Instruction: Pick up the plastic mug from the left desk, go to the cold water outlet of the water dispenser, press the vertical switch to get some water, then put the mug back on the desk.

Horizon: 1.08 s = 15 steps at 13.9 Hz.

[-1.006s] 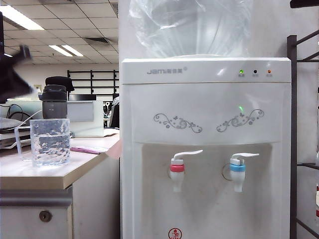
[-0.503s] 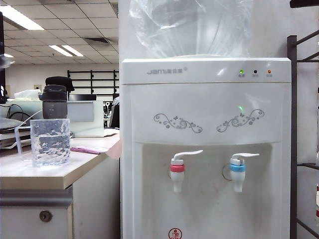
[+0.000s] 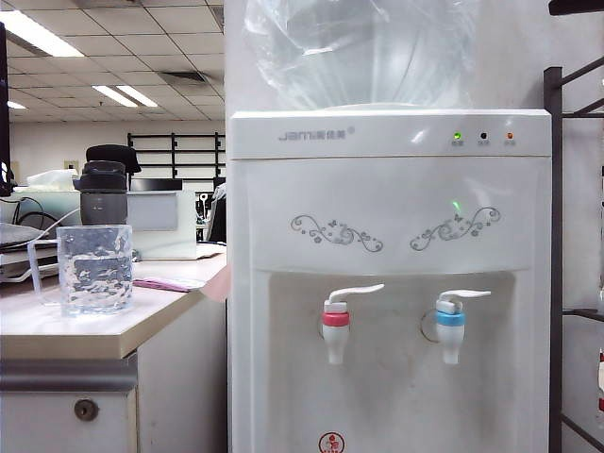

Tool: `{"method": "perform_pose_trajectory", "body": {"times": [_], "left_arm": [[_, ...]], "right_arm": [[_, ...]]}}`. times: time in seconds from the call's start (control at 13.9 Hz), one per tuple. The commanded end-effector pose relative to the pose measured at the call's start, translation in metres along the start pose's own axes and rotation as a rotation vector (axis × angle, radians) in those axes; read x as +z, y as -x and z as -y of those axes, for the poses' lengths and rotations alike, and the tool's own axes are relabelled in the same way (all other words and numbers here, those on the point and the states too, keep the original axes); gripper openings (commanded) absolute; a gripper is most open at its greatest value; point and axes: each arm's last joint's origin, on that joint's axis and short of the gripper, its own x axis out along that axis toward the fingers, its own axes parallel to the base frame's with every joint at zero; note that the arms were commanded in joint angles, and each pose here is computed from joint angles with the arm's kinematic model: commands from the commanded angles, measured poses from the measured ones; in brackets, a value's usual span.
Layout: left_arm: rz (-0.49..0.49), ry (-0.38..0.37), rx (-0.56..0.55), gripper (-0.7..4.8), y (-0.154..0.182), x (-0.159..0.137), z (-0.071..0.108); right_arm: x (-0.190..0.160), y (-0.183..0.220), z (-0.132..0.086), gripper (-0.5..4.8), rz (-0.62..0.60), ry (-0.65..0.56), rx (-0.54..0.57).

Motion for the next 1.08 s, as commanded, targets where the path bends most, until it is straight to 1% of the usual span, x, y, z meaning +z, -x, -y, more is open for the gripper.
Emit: {"method": "perform_pose_trajectory", "body": {"times": [0.07,0.22,0.36,0.43,0.5,0.57,0.72,0.79,0.93,1.08], "left_arm": [[0.079,-0.011,0.059,0.22,0.008,0.007,-0.006],[0.128,-0.013,0.092,0.22,0.013,0.008,-0.009],[0.115,-0.008,0.095,0.22,0.016,0.002,-0.010],[0.086,-0.007,0.061,0.22,0.016,-0.006,-0.009],[0.078,-0.008,0.038,0.22,0.016,-0.010,-0.009],[0.055,-0.008,0.031,0.22,0.016,-0.012,-0.009],[0.040,-0.013,0.038,0.22,0.016,-0.014,-0.005],[0.044,-0.012,0.069,0.22,0.016,-0.014,-0.006],[0.044,-0.025,0.084,0.22,0.016,-0.014,-0.006],[0.042,-0.030,0.080,0.22,0.016,-0.014,-0.006]], "right_arm": [[0.003,0.000,0.000,-0.05,0.018,-0.002,-0.002],[0.004,0.000,0.000,-0.05,0.019,-0.002,-0.002],[0.004,0.000,0.000,-0.05,0.019,-0.002,-0.002],[0.004,0.000,0.000,-0.05,0.019,-0.002,-0.002],[0.004,0.000,0.000,-0.05,0.019,-0.002,-0.002],[0.004,0.000,0.001,-0.05,0.019,-0.002,-0.002],[0.003,0.000,0.000,-0.05,0.018,-0.002,-0.002],[0.003,0.000,0.000,-0.05,0.018,-0.002,-0.002],[0.004,0.000,0.001,-0.05,0.019,-0.002,-0.002],[0.003,0.000,0.000,-0.05,0.018,-0.002,-0.002]]}}
